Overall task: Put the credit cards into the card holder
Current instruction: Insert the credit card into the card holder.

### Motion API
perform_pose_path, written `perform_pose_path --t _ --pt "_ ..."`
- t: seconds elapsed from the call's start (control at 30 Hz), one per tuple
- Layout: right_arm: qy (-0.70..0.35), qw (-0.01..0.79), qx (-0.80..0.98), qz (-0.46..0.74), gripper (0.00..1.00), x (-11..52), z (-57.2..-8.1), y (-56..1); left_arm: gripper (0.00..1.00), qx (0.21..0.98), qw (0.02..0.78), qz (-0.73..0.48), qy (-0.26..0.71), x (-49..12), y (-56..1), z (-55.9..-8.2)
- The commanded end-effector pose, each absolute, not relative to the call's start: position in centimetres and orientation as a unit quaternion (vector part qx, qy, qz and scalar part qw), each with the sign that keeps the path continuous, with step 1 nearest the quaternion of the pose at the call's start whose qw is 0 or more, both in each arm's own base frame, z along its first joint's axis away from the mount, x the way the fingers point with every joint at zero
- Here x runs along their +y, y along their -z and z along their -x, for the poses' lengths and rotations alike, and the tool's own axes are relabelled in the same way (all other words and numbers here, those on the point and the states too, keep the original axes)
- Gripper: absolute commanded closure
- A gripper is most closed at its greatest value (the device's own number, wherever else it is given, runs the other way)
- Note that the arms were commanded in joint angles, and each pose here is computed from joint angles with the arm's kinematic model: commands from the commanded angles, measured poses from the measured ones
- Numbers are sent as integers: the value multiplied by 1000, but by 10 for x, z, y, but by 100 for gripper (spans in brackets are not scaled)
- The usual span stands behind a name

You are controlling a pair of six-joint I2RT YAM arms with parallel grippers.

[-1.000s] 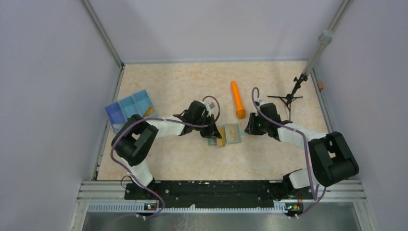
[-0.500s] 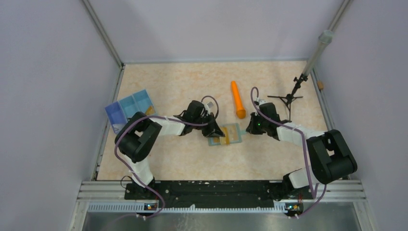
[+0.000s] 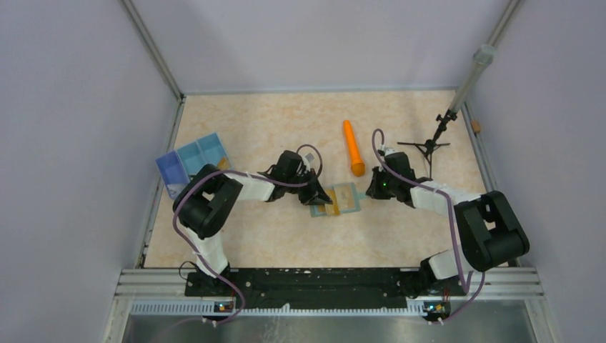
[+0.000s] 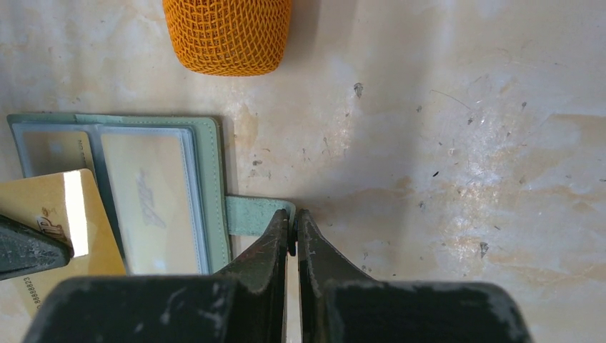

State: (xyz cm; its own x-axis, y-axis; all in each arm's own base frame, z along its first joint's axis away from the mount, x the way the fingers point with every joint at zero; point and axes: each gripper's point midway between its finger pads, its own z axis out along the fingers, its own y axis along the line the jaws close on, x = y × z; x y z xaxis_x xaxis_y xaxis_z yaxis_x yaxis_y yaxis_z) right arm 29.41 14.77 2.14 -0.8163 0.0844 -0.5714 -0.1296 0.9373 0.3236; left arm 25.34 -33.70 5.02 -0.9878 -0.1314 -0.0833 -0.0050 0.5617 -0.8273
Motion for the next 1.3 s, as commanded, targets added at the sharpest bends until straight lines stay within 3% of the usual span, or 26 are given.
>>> perform_pose_path --t 0.0,0.57,1.27 --pt "-169 319 932 12 100 146 -308 -30 100 867 70 36 493 -342 -55 -257" --pt "-161 316 935 13 100 144 -309 -31 100 876 42 30 479 -337 -33 -256" --pt "-158 309 938 15 100 143 -309 -28 100 854 85 -5 513 -334 -51 -268"
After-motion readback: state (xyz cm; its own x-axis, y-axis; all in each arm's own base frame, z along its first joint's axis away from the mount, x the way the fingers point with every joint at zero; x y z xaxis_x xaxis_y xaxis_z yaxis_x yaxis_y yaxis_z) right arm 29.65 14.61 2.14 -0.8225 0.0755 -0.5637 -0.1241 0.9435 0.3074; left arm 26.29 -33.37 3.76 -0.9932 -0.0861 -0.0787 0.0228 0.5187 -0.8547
